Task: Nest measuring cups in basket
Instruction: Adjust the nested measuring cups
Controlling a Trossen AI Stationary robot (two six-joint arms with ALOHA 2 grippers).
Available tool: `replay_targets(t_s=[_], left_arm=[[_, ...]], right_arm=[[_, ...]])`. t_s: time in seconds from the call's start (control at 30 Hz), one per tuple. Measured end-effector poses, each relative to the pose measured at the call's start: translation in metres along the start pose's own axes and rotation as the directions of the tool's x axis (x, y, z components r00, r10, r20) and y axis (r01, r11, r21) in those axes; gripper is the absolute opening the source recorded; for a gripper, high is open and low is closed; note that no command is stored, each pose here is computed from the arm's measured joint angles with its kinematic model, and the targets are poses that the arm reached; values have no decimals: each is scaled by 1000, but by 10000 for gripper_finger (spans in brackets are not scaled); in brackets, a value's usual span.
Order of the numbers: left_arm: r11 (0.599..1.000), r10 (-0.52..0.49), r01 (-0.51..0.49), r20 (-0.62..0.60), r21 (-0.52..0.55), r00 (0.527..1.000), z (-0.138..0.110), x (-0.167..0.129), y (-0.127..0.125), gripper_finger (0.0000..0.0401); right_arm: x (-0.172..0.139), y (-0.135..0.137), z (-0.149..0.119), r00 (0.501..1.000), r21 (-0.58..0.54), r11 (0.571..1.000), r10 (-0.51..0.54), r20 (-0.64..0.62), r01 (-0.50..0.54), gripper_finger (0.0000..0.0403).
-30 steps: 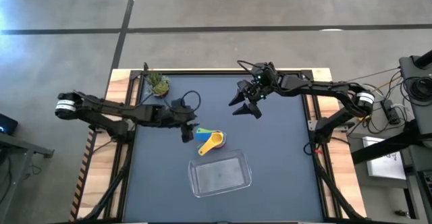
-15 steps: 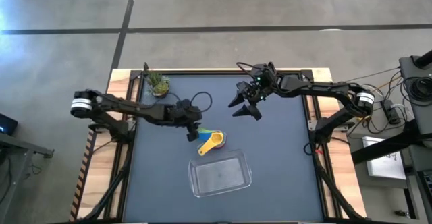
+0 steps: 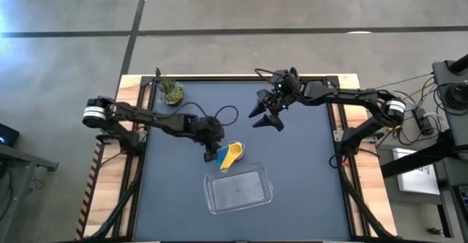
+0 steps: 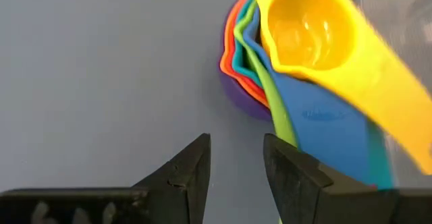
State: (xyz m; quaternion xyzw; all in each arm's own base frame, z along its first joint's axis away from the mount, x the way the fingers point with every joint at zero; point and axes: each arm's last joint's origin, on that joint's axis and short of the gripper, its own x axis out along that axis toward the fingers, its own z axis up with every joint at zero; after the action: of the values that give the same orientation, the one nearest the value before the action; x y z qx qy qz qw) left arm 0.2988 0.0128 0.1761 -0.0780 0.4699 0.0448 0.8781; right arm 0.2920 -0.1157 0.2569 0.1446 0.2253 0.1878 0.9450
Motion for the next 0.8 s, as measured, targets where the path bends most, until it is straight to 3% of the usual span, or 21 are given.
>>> replay_targets(t_s=[0.37, 0.53, 0.8], left_arm=[[996, -20, 29, 105, -84, 994, 8, -26, -4, 120], [991, -135, 133, 146, 20, 980, 12, -27, -15, 120], [929, -348, 309, 204, 202, 915, 20, -31, -30, 99]], right_arm=[[0, 0, -1, 1000, 9, 1000, -16, -10, 16, 249], [0, -1, -1, 1000, -5, 1000, -26, -9, 26, 249], [0, -1, -1, 1000, -8, 1000, -26, -6, 26, 249]])
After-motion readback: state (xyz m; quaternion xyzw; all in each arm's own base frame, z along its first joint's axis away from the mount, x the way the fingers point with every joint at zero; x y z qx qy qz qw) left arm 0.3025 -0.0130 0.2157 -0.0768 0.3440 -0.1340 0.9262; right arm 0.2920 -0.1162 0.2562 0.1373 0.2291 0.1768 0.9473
